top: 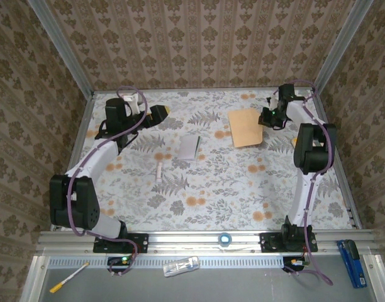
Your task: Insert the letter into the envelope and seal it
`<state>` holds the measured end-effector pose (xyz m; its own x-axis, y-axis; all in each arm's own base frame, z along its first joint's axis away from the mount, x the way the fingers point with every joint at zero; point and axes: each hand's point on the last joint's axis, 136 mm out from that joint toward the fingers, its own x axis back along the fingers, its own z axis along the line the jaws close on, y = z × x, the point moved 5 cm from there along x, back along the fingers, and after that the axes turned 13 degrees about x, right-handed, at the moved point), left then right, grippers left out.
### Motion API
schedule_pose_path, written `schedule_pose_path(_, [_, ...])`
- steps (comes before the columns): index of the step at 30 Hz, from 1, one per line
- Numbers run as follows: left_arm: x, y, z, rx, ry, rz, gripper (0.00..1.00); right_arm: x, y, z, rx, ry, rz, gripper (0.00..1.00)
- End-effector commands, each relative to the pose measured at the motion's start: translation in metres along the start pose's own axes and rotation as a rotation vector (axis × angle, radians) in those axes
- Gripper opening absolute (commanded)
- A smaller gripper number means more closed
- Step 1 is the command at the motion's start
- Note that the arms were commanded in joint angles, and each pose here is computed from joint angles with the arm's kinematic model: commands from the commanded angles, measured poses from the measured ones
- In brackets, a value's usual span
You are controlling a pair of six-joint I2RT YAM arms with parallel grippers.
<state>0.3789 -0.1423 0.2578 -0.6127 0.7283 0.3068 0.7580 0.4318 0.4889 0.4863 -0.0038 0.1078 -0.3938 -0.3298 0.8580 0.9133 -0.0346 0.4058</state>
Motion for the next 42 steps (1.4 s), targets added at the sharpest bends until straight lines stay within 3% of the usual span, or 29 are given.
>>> schedule_pose_path(1, [0.008,0.003,-0.010,-0.015,-0.037,-0.026,1.00,0.015,-0.002,0.024,-0.013,0.028,-0.048,0.03])
schedule_pose_path(14, [0.016,-0.004,-0.015,-0.020,-0.055,-0.024,1.00,0.033,-0.058,0.078,0.013,-0.042,-0.088,0.03])
schedule_pose_path(27, [0.027,-0.010,-0.023,-0.027,-0.052,-0.007,1.00,0.037,-0.129,0.101,-0.065,-0.079,-0.119,0.03])
schedule_pose_path(42, [0.025,-0.020,-0.029,-0.023,-0.063,0.005,1.00,0.034,-0.152,0.113,-0.058,-0.078,-0.100,0.03])
